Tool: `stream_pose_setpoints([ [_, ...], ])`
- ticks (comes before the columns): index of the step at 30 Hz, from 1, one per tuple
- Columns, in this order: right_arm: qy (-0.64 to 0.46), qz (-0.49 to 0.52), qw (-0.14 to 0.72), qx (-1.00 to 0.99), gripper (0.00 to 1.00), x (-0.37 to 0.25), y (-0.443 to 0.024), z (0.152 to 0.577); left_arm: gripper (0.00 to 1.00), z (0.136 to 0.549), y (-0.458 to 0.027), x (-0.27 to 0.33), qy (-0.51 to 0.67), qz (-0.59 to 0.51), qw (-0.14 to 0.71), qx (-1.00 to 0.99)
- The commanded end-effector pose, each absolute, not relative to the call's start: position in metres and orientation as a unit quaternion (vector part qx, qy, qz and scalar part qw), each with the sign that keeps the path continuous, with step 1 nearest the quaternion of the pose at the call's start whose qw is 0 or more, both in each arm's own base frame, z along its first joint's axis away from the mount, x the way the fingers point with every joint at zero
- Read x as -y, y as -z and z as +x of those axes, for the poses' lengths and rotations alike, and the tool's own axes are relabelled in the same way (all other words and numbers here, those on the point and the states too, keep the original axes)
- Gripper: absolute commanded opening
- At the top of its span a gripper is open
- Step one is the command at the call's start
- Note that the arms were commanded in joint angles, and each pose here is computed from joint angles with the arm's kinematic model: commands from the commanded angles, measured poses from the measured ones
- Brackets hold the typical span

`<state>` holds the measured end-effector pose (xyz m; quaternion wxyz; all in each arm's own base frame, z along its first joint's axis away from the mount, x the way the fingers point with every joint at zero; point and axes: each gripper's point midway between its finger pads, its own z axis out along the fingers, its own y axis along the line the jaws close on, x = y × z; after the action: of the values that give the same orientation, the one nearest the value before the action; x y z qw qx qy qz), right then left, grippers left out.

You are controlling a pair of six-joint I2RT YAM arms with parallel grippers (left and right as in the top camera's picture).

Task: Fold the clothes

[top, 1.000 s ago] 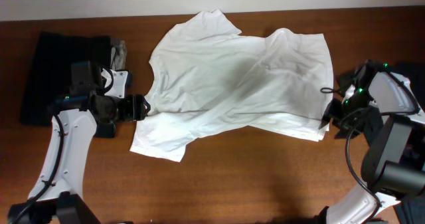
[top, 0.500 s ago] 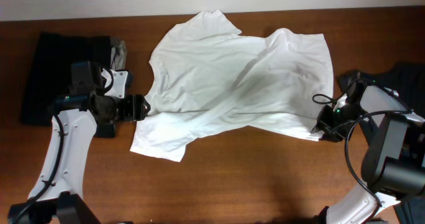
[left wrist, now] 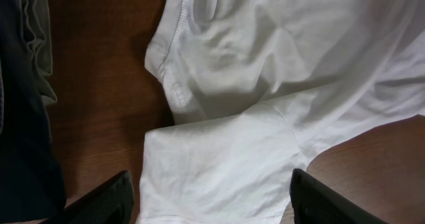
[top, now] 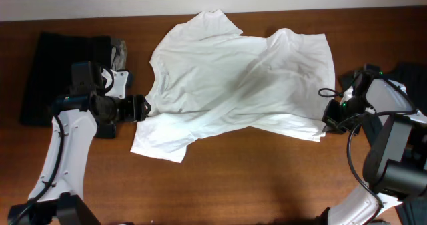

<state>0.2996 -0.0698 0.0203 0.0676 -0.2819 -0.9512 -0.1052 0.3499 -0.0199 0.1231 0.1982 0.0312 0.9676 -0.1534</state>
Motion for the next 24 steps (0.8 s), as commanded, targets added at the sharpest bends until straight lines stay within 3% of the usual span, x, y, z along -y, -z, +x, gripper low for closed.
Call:
stream_pose_setpoints([
  [1, 0.080, -0.279, 0.080, 0.954, 0.04, 0.077, -0.024, 0.293, 0.75, 0.352, -0.125, 0.019, 0.148, 0.042, 0.203, -0.967],
  [6, -0.086, -0.343, 0.198, 0.914, 0.04, 0.109, -0.041, 0.223, 0.75, 0.352, -0.125, 0.019, 0.147, 0.042, 0.203, -0.967],
  [9, -0.175, -0.358, 0.213, 0.892, 0.04, 0.131, -0.053, 0.205, 0.75, 0.352, -0.125, 0.019, 0.147, 0.042, 0.204, -0.967],
  [17, -0.224, -0.363, 0.193, 0.884, 0.04, 0.149, -0.056, 0.207, 0.76, 0.352, -0.125, 0.019, 0.148, 0.042, 0.202, -0.967],
  [22, -0.220, -0.367, 0.198, 0.882, 0.04, 0.150, -0.058, 0.204, 0.82, 0.344, -0.122, 0.023, 0.151, 0.042, 0.186, -0.970],
  [24, -0.195, -0.381, 0.192, 0.883, 0.21, 0.147, -0.059, 0.211, 0.82, 0.334, -0.116, 0.029, 0.156, 0.046, 0.163, -0.973],
])
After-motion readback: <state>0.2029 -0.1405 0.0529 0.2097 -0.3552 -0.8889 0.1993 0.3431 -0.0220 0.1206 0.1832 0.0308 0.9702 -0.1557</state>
